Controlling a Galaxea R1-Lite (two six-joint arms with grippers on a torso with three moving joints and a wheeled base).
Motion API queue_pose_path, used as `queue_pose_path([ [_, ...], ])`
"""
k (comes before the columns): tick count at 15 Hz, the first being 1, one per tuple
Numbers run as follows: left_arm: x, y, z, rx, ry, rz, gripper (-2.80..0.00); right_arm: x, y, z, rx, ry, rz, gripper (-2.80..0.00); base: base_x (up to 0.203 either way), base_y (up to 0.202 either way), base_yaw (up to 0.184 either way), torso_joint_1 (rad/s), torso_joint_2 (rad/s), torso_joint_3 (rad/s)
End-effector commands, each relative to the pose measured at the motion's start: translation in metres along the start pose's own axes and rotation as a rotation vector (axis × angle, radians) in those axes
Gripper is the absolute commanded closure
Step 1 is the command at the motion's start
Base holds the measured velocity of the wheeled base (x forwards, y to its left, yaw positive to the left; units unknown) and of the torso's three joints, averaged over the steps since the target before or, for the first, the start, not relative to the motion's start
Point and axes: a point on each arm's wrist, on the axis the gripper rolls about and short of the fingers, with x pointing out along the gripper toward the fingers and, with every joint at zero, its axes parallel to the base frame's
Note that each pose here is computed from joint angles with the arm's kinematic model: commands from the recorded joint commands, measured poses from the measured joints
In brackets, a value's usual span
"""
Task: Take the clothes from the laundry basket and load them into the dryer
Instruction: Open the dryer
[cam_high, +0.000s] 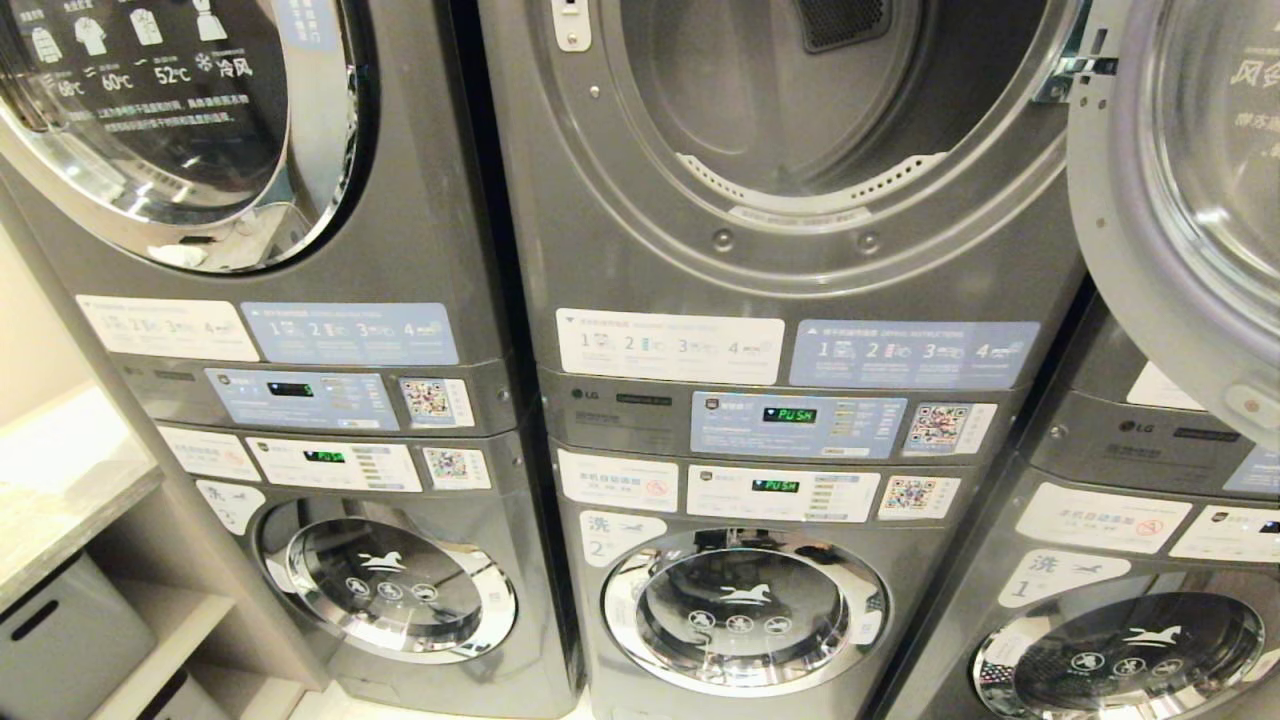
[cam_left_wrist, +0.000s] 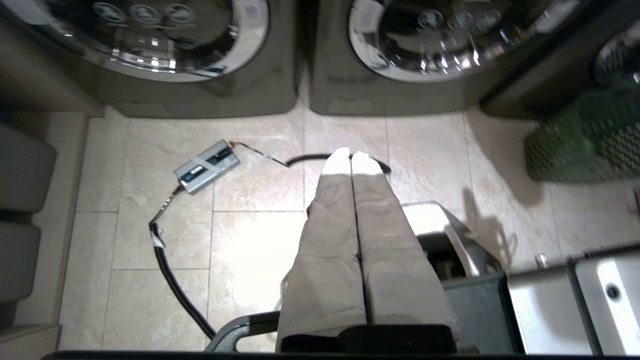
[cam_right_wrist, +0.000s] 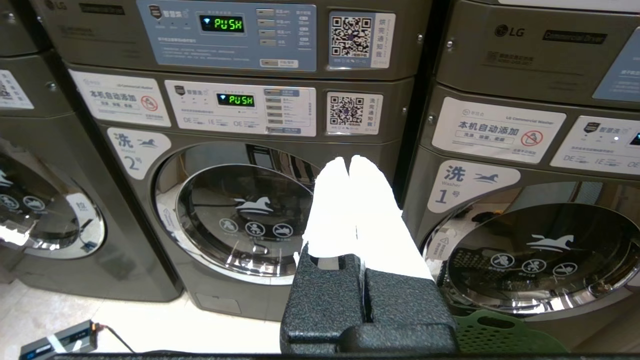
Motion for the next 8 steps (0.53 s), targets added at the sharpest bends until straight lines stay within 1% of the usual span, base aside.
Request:
queue_pose_path([
  [1,-0.004,0.002,-0.005,-0.04,-0.053,0.066,0.0,0.0,0.0,0.0,-0.001,0.0,0.001,0.0,0.0,0.0,0.0,0.0,0.0,0.0],
  [3,-0.006,0.003,-0.006,-0.114,-0.075,0.196,0.0,0.0,0.0,0.0,-0.001,0.0,0.001,0.0,0.0,0.0,0.0,0.0,0.0,0.0],
  [4,-0.008,0.003,-0.007,-0.129,-0.1,0.242,0.0,0.0,0.0,0.0,-0.002,0.0,0.0,0.0,0.0,0.0,0.0,0.0,0.0,0.0],
  [5,-0.012,0.002,-0.01,-0.104,-0.151,0.258,0.0,0.0,0.0,0.0,0.001,0.0,-0.002,0.0,0.0,0.0,0.0,0.0,0.0,0.0],
  [6,-0.016,0.001,-0.013,-0.051,-0.214,0.256,0.0,0.0,0.0,0.0,0.002,0.0,0.0,0.0,0.0,0.0,0.0,0.0,0.0,0.0],
  [7,-0.02,-0.001,-0.018,0.015,-0.278,0.237,0.0,0.0,0.0,0.0,0.002,0.0,0.0,0.0,0.0,0.0,0.0,0.0,0.0,0.0],
  [8,-0.024,-0.002,-0.023,0.067,-0.345,0.216,0.0,0.0,0.0,0.001,0.002,-0.004,0.0,0.0,0.0,0.0,0.0,0.0,0.0,0.0],
])
